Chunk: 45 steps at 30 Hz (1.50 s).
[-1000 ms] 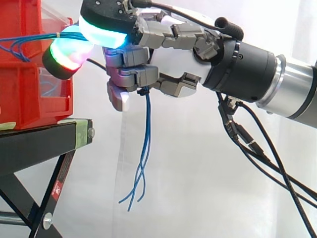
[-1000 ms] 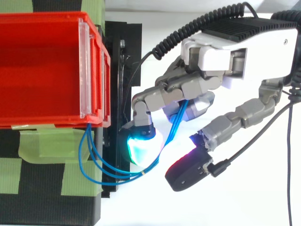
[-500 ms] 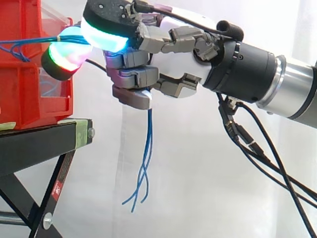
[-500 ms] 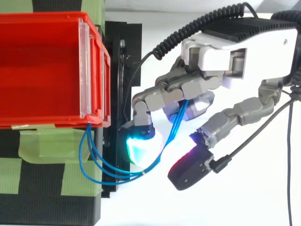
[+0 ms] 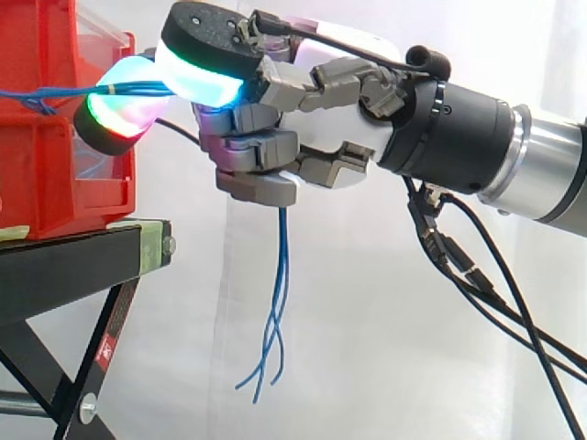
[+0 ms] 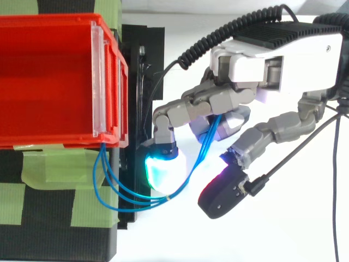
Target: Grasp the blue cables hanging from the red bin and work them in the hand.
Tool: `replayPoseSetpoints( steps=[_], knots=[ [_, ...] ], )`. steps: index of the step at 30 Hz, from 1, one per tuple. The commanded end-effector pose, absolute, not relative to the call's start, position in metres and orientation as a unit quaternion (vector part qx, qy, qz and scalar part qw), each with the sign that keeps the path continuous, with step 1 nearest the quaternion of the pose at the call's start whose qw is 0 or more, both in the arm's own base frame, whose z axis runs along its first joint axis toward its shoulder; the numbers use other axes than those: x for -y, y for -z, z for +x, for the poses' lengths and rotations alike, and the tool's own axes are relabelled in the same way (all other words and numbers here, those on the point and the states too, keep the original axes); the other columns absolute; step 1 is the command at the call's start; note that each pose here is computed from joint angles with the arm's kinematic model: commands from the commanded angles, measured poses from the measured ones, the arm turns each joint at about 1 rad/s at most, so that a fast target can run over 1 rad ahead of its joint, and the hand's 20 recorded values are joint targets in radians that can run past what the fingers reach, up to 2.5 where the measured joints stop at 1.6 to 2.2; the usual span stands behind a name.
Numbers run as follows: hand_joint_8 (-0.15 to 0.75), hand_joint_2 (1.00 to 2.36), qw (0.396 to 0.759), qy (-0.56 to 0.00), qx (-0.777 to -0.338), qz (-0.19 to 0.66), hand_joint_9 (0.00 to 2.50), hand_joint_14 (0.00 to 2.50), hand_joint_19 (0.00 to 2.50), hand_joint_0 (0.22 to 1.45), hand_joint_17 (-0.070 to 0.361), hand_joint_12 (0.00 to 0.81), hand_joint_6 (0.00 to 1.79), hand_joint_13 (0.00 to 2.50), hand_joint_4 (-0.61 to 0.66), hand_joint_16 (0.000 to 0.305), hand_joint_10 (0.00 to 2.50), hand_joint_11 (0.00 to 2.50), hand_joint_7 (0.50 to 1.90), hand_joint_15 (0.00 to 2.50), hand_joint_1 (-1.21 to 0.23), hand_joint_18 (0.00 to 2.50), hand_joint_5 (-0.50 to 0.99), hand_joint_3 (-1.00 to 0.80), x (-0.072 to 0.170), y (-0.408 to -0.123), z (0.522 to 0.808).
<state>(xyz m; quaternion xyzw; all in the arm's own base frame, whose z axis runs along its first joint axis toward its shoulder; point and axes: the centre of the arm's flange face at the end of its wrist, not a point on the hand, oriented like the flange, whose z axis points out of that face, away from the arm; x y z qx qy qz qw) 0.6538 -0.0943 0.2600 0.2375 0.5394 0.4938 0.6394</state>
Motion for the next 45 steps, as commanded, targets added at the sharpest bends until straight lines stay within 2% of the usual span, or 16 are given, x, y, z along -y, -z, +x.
replayPoseSetpoints(
  steps=[1, 8, 9, 11, 17, 21, 23, 26, 34, 36, 38, 41, 45],
  knots=[
    [0.363, 1.02, 0.621, -0.498, -0.549, 0.254, 0.41, 2.50, 1.62, 1.02, 0.094, 0.403, 0.00, 0.69, 0.27, 0.042, 2.50, 1.72, 1.25, 1.49, -0.57, 1.30, 0.22, -0.65, 0.092, -0.255, 0.652],
    [0.365, 1.02, 0.592, -0.505, -0.562, 0.280, 0.43, 2.50, 1.60, 1.01, 0.094, 0.403, 0.00, 0.71, 0.27, 0.042, 2.50, 1.73, 1.25, 1.50, -0.57, 1.32, 0.22, -0.66, 0.089, -0.249, 0.648],
    [0.368, 1.02, 0.575, -0.514, -0.565, 0.294, 0.43, 2.50, 1.60, 1.01, 0.093, 0.403, 0.00, 0.71, 0.27, 0.042, 2.50, 1.73, 1.26, 1.50, -0.57, 1.32, 0.22, -0.66, 0.088, -0.245, 0.646],
    [0.366, 1.02, 0.566, -0.518, -0.566, 0.301, 0.43, 2.50, 1.60, 1.01, 0.093, 0.401, 0.00, 0.71, 0.28, 0.041, 2.50, 1.74, 1.25, 1.51, -0.58, 1.33, 0.22, -0.65, 0.087, -0.245, 0.645],
    [0.365, 1.02, 0.531, -0.547, -0.555, 0.332, 0.45, 2.50, 1.59, 1.02, 0.093, 0.401, 0.00, 0.73, 0.29, 0.041, 2.50, 1.73, 1.26, 1.50, -0.58, 1.33, 0.23, -0.64, 0.085, -0.243, 0.644],
    [0.359, 1.02, 0.525, -0.554, -0.555, 0.331, 0.48, 2.50, 1.52, 1.05, 0.093, 0.397, 0.00, 0.74, 0.28, 0.041, 2.50, 1.72, 1.26, 1.48, -0.57, 1.32, 0.25, -0.56, 0.083, -0.243, 0.644],
    [0.362, 1.02, 0.525, -0.554, -0.555, 0.331, 0.49, 2.50, 1.39, 1.08, 0.093, 0.400, 0.00, 0.74, 0.28, 0.041, 2.50, 1.72, 1.26, 1.46, -0.57, 1.26, 0.26, -0.44, 0.083, -0.243, 0.644],
    [0.361, 1.03, 0.525, -0.554, -0.554, 0.333, 0.50, 2.50, 1.34, 1.09, 0.093, 0.393, 0.00, 0.74, 0.27, 0.041, 2.50, 1.72, 1.27, 1.45, -0.57, 1.23, 0.27, -0.36, 0.083, -0.243, 0.644],
    [0.360, 1.02, 0.520, -0.558, -0.552, 0.337, 0.53, 2.50, 1.42, 1.08, 0.093, 0.396, 0.00, 0.78, 0.28, 0.042, 2.50, 1.76, 1.27, 1.49, -0.57, 1.31, 0.28, -0.50, 0.081, -0.248, 0.643],
    [0.359, 1.03, 0.515, -0.559, -0.553, 0.342, 0.53, 2.50, 1.32, 1.10, 0.094, 0.393, 0.00, 0.77, 0.28, 0.042, 2.50, 1.74, 1.27, 1.48, -0.57, 1.25, 0.28, -0.41, 0.080, -0.247, 0.642],
    [0.357, 1.03, 0.510, -0.561, -0.552, 0.346, 0.53, 2.50, 1.07, 1.14, 0.095, 0.395, 0.00, 0.75, 0.27, 0.042, 2.50, 1.76, 1.27, 1.45, -0.58, 1.11, 0.29, -0.18, 0.079, -0.247, 0.642],
    [0.355, 1.03, 0.498, -0.569, -0.548, 0.358, 0.53, 2.50, 0.99, 1.15, 0.095, 0.395, 0.00, 0.74, 0.27, 0.042, 2.50, 1.76, 1.27, 1.44, -0.58, 1.06, 0.29, -0.02, 0.078, -0.246, 0.641],
    [0.356, 1.03, 0.493, -0.574, -0.543, 0.365, 0.53, 2.50, 1.07, 1.14, 0.097, 0.396, 0.00, 0.75, 0.27, 0.043, 2.50, 1.77, 1.28, 1.46, -0.59, 1.10, 0.29, -0.08, 0.078, -0.246, 0.642]
  ],
)
